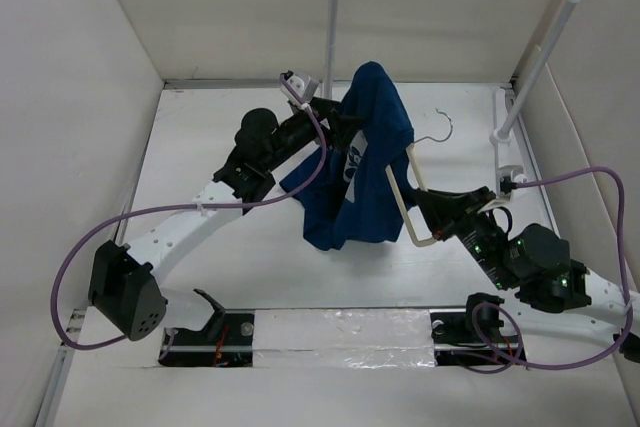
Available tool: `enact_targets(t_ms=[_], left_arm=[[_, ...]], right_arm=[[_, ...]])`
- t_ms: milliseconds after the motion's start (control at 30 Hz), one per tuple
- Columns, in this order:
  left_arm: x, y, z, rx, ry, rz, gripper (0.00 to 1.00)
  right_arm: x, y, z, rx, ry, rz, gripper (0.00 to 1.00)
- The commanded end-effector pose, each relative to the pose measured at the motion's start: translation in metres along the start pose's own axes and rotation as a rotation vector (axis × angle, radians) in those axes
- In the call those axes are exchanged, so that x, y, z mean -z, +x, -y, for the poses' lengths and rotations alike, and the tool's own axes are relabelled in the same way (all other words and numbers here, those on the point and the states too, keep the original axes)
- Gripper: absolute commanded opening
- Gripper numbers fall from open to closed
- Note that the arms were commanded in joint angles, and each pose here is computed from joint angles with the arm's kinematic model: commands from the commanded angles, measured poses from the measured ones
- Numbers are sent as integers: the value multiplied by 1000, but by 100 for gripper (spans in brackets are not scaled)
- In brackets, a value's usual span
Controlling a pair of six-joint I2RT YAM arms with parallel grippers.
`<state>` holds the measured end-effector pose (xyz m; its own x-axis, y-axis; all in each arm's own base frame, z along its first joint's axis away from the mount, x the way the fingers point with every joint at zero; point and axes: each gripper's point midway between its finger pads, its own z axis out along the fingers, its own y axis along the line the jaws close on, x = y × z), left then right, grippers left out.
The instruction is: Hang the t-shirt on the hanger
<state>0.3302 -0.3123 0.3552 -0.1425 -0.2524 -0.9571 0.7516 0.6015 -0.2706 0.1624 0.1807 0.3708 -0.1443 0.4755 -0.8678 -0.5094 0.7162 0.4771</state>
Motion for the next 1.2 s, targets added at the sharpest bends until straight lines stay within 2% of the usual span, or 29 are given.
enact_targets(t_ms=[0, 33, 133, 167, 200, 233, 267, 433, 633, 667, 700, 733, 767, 900, 967, 1100, 1167], left_arm=[[-5, -55, 26, -88, 105, 144, 71], [-6, -56, 27, -92, 111, 142, 59], [-10, -56, 26, -92, 111, 142, 39], [-12, -56, 25, -92, 106, 135, 23], [-13, -54, 23, -87, 99, 127, 15], [-13, -53, 23, -86, 97, 125, 1], [-12, -52, 23, -83, 100, 124, 0], [3, -43, 29, -58, 126, 138, 0], [20, -49, 5, -67, -24, 182, 1], [23, -51, 7, -75, -22, 190, 22], [23, -53, 7, -89, -21, 194, 31], [22, -54, 7, -97, -19, 192, 45], [18, -54, 6, -105, -22, 175, 50], [2, -53, -3, -152, -39, 126, 51], [-4, -52, -4, -167, -33, 122, 45], [-9, -52, 0, -179, 19, 118, 41], [-13, -54, 0, -191, 21, 115, 36]], right_arm=[[2, -30, -18, -67, -62, 54, 0], [1, -31, -18, -69, -61, 55, 0], [-1, -28, -18, -67, -50, 53, 0], [-1, -29, -18, -68, -49, 56, 0], [-2, -29, -18, -69, -50, 57, 0], [-2, -30, -18, -70, -48, 60, 0], [-2, -32, -17, -68, -42, 66, 0], [-3, -37, -17, -66, -35, 91, 0], [-5, -41, -20, -45, -34, 86, 0], [-5, -42, -20, -47, -36, 87, 0], [-5, -42, -20, -47, -39, 85, 0], [-4, -42, -21, -50, -44, 84, 0], [-4, -42, -22, -53, -50, 83, 0], [0, -45, -26, -58, -77, 75, 0], [2, -47, -28, -63, -92, 67, 0], [8, -48, -28, -71, -113, 52, 0], [12, -53, -30, -83, -133, 56, 0]])
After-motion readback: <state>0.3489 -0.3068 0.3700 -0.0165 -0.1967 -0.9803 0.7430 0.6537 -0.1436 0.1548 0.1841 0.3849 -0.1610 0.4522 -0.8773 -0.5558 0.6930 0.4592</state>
